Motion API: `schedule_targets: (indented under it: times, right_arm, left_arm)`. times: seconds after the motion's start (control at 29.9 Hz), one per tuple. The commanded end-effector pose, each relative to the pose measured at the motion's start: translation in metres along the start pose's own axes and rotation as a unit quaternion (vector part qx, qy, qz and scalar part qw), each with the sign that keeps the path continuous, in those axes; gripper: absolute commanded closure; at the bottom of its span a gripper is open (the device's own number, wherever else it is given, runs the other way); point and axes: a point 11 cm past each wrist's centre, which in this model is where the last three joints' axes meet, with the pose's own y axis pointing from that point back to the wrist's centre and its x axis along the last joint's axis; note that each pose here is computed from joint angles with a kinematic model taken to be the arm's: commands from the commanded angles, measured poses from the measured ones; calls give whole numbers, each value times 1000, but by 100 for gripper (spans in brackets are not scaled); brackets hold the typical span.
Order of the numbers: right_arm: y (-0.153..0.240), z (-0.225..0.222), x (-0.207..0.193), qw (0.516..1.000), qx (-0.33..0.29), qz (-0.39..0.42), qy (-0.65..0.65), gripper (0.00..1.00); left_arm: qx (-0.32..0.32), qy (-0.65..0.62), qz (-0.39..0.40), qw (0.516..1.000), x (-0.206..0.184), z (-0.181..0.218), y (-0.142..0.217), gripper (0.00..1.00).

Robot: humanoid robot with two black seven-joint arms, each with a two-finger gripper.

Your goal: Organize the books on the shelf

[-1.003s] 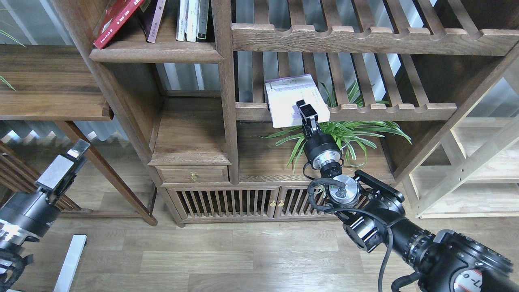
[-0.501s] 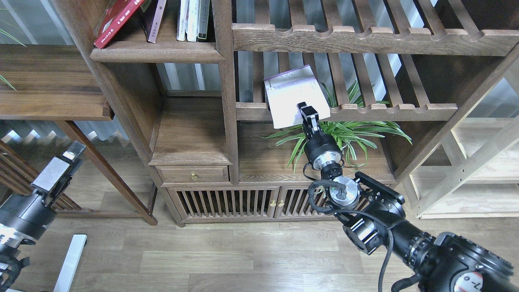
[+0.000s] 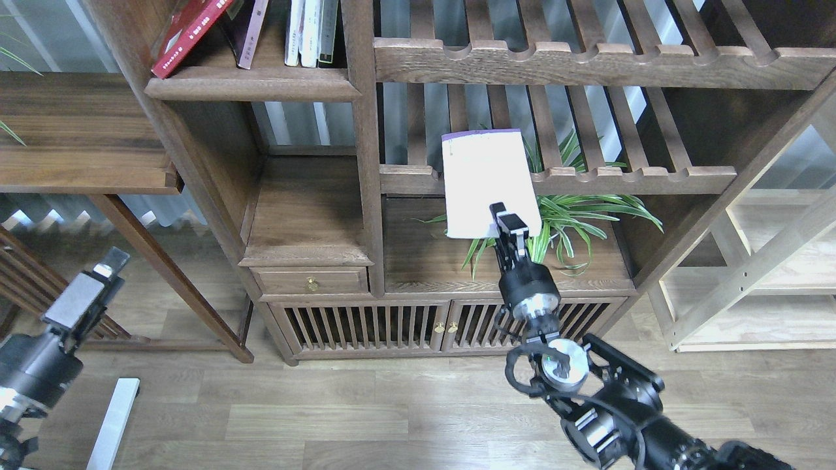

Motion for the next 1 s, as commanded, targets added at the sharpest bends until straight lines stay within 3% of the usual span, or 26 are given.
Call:
schedule_targets:
  times: [0.0, 0.53, 0.8, 0.97]
  right_arm:
    - [17, 9, 7, 1000, -12, 3, -3, 85]
    - [95, 53, 39, 997, -68, 32, -20, 85]
    - [93, 73, 26, 994, -113, 7, -6, 85]
    - [84, 90, 11, 988, -152, -18, 5, 85]
  left_arm:
    - [-3, 23, -8, 1000, -1, -9, -2, 2]
    - [19, 90, 15, 996, 16, -46, 15, 1]
    - [29, 129, 13, 991, 17, -62, 17, 1]
    - [19, 232, -25, 972, 6, -74, 11, 1]
